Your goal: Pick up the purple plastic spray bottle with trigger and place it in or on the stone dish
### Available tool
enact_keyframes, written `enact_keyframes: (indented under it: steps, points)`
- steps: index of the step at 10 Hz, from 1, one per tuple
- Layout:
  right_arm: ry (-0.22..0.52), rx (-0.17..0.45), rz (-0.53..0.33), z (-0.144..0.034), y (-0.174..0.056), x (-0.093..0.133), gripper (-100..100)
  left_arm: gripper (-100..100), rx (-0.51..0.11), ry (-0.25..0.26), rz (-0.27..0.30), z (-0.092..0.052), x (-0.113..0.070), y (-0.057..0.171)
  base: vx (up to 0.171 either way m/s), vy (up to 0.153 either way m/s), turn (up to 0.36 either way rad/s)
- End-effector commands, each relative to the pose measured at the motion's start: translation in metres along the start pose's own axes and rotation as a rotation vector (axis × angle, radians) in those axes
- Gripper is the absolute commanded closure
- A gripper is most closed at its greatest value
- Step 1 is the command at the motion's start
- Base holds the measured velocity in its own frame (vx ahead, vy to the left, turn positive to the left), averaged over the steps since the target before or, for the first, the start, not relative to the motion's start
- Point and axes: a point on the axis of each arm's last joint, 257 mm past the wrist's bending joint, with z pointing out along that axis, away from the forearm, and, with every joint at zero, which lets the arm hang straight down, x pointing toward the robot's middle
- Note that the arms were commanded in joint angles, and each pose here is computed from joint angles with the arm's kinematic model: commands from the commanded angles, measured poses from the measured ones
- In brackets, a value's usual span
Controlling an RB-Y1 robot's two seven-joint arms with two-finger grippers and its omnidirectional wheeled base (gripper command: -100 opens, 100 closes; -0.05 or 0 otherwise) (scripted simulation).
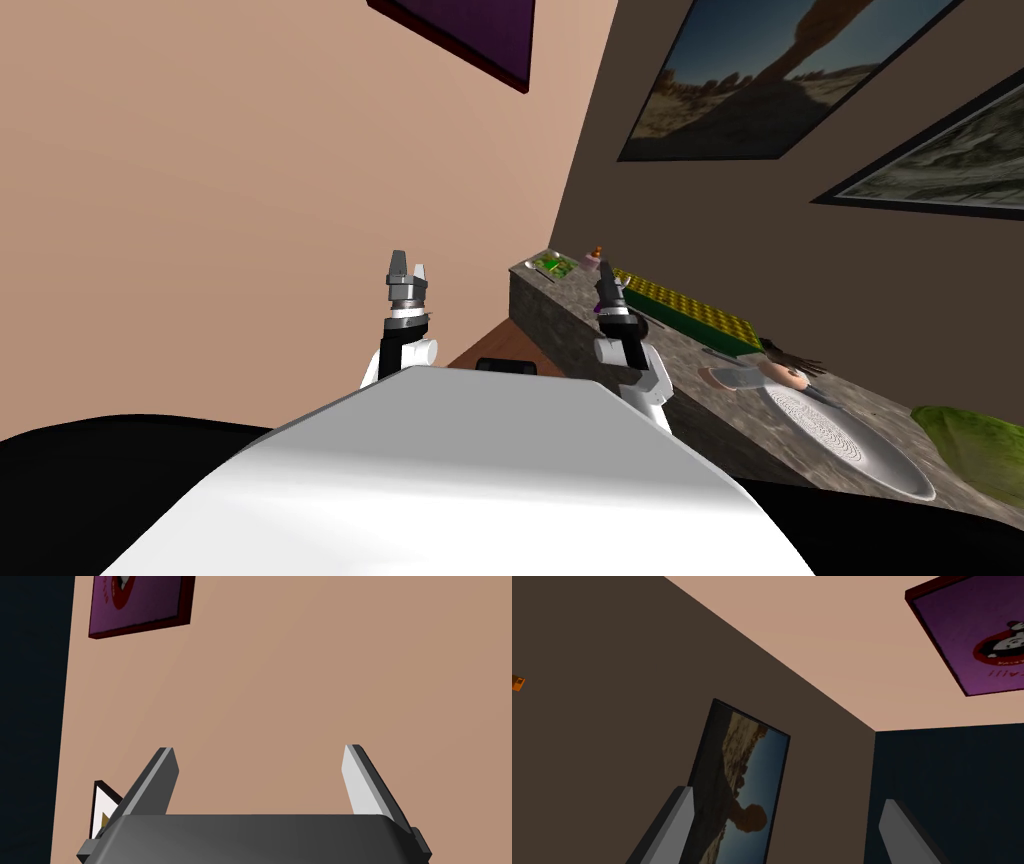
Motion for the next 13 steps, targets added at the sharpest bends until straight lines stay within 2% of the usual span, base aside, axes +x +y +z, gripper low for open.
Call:
enact_keyframes:
  steps: [1,7,10,11,13]
  points:
    - [0.024,0.042,-0.077,0.003,-0.019,-0.002,-100,0,0.0,0.0,0.0,0.0,0.0,0.0,-0.066,0.19,-0.033]
    - [0.088,0.227,-0.364,0.013,-0.103,-0.032,-100,0,0.0,0.0,0.0,0.0,0.0,0.0,-0.031,0.144,-0.028]
    - [0.11,0.35,-0.5,0.008,-0.151,-0.058,-100,0,0.0,0.0,0.0,0.0,0.0,0.0,-0.004,0.096,-0.004]
    - [0.112,0.357,-0.5,0.007,-0.155,-0.057,-100,0,0.0,0.0,0.0,0.0,0.0,0.0,0.004,0.045,0.002]
    - [0.122,0.447,-0.583,-0.001,-0.186,-0.077,-100,0,0.0,0.0,0.0,0.0,0.0,0.0,0.014,0.027,0.01]
